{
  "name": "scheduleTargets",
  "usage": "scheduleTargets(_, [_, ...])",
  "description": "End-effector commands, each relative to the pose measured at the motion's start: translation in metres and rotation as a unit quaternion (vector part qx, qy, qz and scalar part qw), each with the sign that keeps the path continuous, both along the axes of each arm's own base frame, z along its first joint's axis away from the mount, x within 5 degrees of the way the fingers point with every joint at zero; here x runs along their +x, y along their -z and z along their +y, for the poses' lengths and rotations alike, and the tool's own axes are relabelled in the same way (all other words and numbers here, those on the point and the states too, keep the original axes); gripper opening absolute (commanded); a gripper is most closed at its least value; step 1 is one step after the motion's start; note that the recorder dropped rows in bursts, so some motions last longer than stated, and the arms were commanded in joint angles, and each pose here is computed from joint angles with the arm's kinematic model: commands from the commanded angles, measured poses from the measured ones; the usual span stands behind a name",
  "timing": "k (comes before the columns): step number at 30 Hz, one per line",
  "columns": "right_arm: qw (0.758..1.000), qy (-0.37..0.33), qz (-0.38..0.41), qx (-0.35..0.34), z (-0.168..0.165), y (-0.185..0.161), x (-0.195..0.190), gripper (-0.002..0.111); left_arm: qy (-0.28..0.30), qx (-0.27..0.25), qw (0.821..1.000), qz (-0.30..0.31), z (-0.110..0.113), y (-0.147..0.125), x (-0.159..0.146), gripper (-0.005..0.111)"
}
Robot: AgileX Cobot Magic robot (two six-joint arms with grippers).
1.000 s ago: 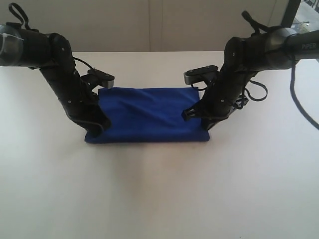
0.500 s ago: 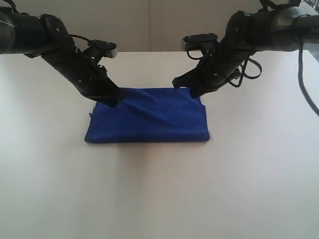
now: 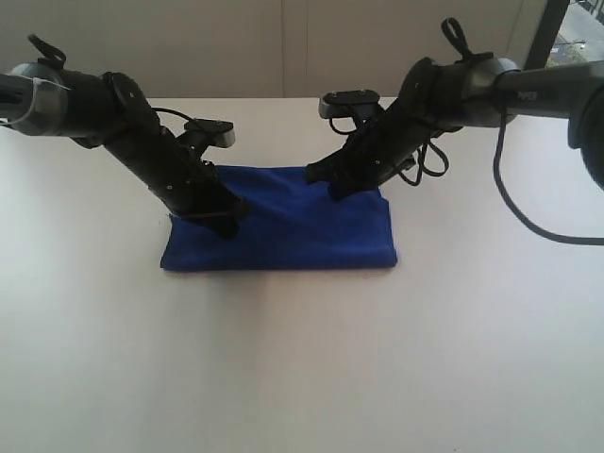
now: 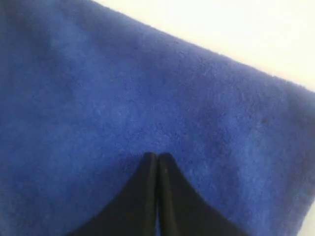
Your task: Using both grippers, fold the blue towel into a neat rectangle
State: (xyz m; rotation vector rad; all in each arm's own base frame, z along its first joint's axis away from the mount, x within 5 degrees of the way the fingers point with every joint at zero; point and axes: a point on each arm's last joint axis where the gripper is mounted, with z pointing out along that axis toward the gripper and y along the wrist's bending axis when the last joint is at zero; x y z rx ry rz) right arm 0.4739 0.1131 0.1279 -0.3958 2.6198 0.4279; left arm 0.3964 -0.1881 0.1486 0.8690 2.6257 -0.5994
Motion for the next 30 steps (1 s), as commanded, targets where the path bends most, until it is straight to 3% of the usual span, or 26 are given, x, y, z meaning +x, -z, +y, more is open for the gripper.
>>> scheduleTargets(1, [1.000,-0.004,-0.017,-0.019,-0.002,0.006,0.005,0.000,0.019,0.000,1.000,0.015,0.000,0.001,-0.003,0.000])
scheduleTargets(7, [0.998,0.041,-0.008,-0.050,-0.011,0.009,0.007,0.000,0.033,0.013,0.999,0.012,0.001,0.002,-0.004,0.000])
scheduleTargets(17, [0.998,0.053,-0.007,-0.045,-0.011,0.007,0.007,0.000,0.034,0.013,0.999,0.010,0.001,0.002,-0.003,0.000])
scheduleTargets(23, [0.997,0.061,-0.027,-0.026,-0.010,-0.015,0.008,0.000,0.033,0.013,0.999,0.008,0.001,0.001,-0.003,0.000])
scheduleTargets(30, [0.998,0.056,-0.030,-0.022,-0.009,-0.035,0.004,0.000,0.034,0.005,0.999,-0.014,0.001,-0.018,-0.002,0.000])
